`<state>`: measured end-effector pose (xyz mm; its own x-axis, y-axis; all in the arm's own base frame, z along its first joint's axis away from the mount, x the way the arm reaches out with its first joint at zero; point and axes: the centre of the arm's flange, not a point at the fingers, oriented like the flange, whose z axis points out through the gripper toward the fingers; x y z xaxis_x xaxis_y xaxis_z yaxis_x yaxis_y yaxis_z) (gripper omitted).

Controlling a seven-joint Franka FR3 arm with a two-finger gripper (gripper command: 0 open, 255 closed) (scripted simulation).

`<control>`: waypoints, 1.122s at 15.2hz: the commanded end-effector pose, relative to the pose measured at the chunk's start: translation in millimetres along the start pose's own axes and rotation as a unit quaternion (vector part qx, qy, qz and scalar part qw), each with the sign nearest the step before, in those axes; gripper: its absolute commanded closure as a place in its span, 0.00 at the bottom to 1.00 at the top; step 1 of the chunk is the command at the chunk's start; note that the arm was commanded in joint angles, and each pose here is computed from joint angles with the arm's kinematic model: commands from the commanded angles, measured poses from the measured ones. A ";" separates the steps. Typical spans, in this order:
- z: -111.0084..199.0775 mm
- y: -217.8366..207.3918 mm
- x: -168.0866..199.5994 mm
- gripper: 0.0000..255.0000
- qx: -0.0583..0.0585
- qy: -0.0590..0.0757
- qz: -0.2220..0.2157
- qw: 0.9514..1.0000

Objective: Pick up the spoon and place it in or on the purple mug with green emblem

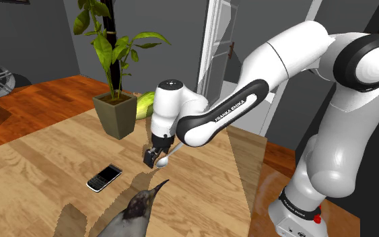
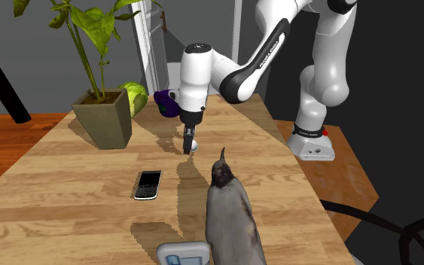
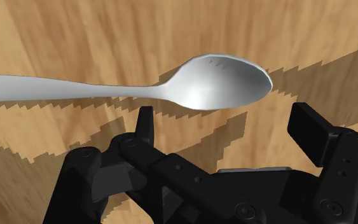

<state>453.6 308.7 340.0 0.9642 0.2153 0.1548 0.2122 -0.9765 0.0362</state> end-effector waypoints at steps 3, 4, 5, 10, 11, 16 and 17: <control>8.0 -0.1 0.2 0.00 0.000 0.000 0.000 1.000; 8.0 -0.1 0.2 0.00 0.000 0.000 0.000 1.000; 8.0 -0.1 0.2 0.00 0.000 0.000 0.000 1.000; 8.0 -0.1 0.2 1.00 0.000 0.000 0.000 1.000; 8.0 -0.1 0.2 1.00 0.000 0.000 0.000 1.000; 8.1 -0.1 0.2 1.00 0.000 0.000 0.000 1.000; 8.1 -0.1 0.2 1.00 0.000 0.000 0.000 1.000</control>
<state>455.0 309.0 332.1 0.9640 0.2157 0.1555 0.2127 -0.9765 0.0360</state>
